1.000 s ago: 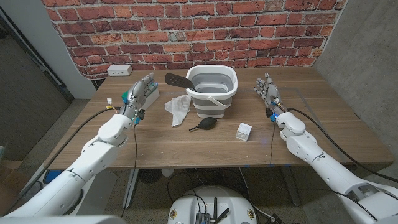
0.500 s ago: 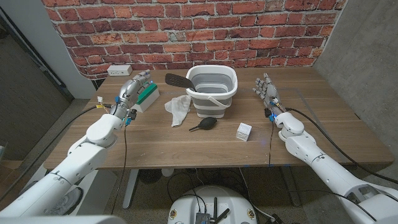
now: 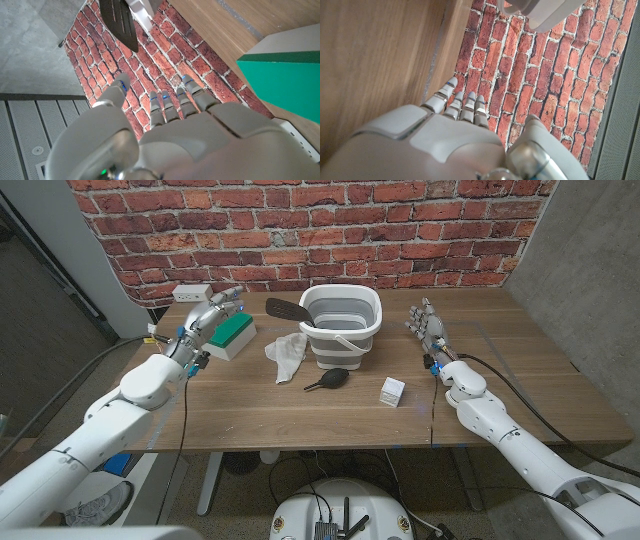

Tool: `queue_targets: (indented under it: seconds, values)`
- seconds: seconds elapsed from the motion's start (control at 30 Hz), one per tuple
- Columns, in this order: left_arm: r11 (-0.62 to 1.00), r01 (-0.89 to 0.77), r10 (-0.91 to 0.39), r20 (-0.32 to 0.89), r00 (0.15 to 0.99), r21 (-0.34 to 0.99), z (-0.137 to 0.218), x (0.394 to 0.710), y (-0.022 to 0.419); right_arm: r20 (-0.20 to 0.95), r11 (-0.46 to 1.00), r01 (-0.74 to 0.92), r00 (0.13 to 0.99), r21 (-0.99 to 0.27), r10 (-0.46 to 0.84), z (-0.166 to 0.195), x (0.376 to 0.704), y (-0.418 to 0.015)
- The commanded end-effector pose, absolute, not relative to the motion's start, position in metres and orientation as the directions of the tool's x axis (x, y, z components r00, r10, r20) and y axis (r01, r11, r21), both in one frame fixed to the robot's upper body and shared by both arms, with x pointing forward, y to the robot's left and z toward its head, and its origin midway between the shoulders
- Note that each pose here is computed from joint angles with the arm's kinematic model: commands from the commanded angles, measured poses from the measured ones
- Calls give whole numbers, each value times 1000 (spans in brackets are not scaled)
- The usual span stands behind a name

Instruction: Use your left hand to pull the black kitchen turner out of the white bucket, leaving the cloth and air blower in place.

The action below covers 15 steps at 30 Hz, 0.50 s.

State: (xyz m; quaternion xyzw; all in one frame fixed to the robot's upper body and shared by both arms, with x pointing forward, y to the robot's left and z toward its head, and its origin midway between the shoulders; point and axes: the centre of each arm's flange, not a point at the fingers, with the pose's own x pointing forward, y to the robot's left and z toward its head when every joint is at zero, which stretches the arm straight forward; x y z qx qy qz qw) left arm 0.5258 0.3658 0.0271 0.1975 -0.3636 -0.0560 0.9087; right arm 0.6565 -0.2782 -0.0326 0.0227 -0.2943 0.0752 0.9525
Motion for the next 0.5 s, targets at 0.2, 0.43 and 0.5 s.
queue_targets:
  seconds: [0.2,0.43,0.5]
  values:
    - [805,-155,-304,622,722,573,50,513,363,566,991,-137,817,-5,116,-31,657,-281]
    - [705,-250,-324,615,719,664,61,503,354,574,992,-128,812,-3,106,-31,655,-283]
    - [678,-278,-324,617,717,680,63,500,351,575,992,-127,812,0,104,-32,655,-283]
